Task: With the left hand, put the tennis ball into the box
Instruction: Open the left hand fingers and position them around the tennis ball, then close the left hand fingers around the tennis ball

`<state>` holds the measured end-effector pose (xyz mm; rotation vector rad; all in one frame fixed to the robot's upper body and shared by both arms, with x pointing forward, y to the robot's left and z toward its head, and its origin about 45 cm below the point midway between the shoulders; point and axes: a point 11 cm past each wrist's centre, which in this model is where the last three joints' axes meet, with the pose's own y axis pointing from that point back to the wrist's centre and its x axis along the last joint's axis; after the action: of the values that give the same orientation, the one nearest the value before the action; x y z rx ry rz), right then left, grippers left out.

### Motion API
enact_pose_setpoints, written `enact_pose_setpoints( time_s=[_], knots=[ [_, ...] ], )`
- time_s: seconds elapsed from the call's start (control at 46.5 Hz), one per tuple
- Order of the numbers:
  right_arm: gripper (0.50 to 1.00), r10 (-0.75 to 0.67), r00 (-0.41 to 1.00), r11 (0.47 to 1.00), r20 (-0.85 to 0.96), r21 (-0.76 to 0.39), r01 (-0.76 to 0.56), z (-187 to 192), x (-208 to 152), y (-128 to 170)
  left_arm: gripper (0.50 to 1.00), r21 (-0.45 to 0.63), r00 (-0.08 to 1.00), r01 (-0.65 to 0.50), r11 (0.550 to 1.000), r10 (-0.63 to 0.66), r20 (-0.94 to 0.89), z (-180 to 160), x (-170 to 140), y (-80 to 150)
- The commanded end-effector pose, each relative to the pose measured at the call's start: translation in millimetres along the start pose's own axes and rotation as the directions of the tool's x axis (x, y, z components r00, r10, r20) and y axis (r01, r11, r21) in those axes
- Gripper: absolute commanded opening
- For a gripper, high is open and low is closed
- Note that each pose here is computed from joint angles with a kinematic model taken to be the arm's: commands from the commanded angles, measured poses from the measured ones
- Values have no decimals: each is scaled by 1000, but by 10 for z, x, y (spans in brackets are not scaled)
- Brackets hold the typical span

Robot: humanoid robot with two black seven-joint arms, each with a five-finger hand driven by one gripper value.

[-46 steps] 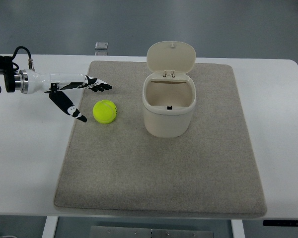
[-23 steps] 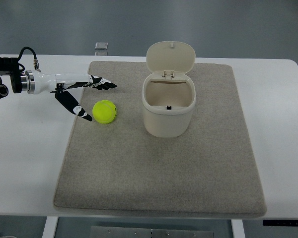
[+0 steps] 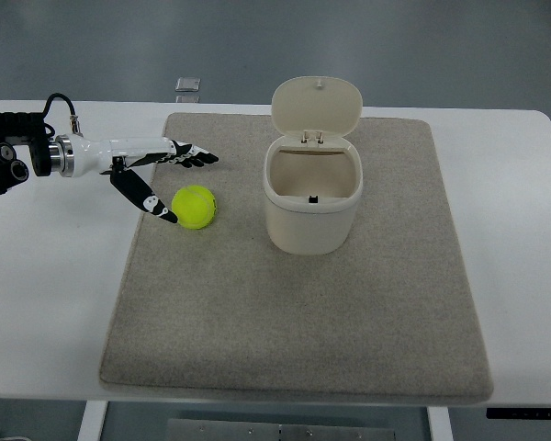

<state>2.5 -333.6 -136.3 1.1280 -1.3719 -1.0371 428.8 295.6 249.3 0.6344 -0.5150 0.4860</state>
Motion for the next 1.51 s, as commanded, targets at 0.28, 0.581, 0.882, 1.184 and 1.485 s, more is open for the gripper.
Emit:
enact_pose_setpoints(
  time_s=[0.28,0.581,0.882,1.184,1.485],
  knots=[
    [901,0,1000,1000,0,0,0,-1,0,0,988,-2,1000,-2,1000,2,-22,-49,-71,-67],
    [903,0,1000,1000,0,0,0,-1,0,0,943,11,999,3,1000,-3,-32,-109,-126,-76],
    [901,0,1000,1000,0,0,0,-1,0,0,868,30,1000,-5,1000,6,-30,-158,-106,-52],
    [901,0,1000,1000,0,0,0,-1,0,0,872,16,1000,2,1000,-2,-31,-114,-133,-133],
    [901,0,1000,1000,0,0,0,-1,0,0,887,-5,999,24,1000,-24,-35,-54,-205,-224]
  ],
)
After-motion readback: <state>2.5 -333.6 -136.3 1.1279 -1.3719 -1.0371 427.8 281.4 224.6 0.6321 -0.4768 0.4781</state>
